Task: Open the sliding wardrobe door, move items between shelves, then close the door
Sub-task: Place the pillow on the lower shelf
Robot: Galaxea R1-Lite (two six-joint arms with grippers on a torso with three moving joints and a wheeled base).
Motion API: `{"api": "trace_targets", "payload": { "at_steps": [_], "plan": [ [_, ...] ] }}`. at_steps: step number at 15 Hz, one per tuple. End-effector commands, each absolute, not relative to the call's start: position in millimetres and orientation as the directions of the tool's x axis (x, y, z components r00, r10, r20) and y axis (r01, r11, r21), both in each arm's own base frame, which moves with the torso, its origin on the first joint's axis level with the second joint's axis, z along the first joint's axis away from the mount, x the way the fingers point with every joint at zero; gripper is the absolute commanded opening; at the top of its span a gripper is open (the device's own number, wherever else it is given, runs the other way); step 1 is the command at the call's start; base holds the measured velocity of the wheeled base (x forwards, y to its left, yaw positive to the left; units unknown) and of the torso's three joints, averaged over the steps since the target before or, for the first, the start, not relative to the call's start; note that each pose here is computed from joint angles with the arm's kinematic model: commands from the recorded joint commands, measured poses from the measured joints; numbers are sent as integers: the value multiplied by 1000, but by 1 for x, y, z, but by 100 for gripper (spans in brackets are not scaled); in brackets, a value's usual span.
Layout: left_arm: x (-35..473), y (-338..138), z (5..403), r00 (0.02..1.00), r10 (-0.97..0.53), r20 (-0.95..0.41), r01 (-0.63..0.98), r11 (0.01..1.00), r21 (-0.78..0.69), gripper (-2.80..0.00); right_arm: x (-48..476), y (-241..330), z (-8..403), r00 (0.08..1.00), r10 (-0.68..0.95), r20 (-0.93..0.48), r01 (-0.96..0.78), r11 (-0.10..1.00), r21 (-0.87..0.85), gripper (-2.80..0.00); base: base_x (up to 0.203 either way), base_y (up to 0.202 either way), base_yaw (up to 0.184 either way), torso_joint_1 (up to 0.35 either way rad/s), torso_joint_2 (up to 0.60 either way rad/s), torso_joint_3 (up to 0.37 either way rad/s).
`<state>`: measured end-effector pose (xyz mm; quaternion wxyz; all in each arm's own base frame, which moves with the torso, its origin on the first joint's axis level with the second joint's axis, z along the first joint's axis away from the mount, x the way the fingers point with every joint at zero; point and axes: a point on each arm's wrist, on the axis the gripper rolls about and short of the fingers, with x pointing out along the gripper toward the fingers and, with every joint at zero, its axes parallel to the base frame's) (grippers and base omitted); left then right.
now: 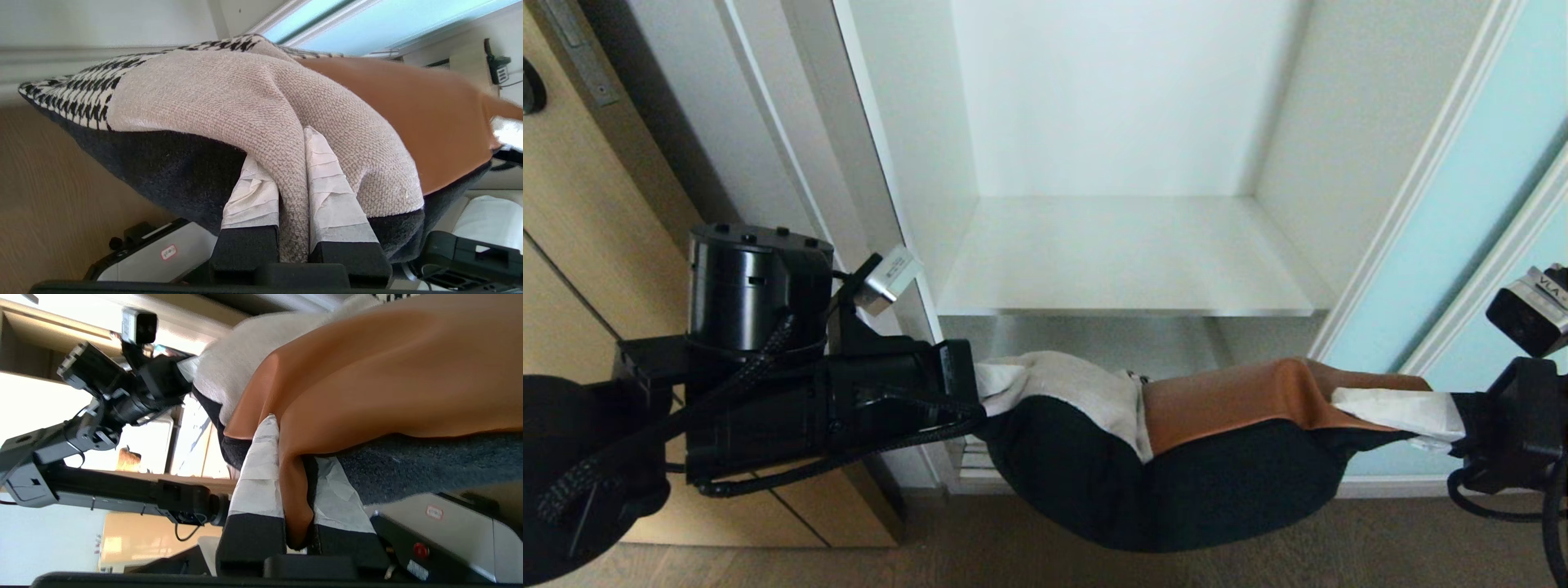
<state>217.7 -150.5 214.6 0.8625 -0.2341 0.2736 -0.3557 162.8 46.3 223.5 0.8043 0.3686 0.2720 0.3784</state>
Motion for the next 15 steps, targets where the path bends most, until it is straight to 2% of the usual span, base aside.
{"api": "trace_targets", "payload": {
  "at_steps": [1,10,15],
  "plan": [
    [220,-152,214,594,-743,-307,483,635,-603,-280,159,46,222,561,813,-156,-411,437,800,-280,-190,0,-5,-1,7,5],
    [223,-154,215,596,-744,-301,484,632,-605,-280,159,46,223,559,815,-153,-413,434,801,-280,-195,0,-1,1,0,3],
    [227,-156,209,596,-735,-323,474,647,-597,-280,161,47,218,555,815,-167,-398,437,807,-280,0,0,0,0,0,0]
  ]
}}
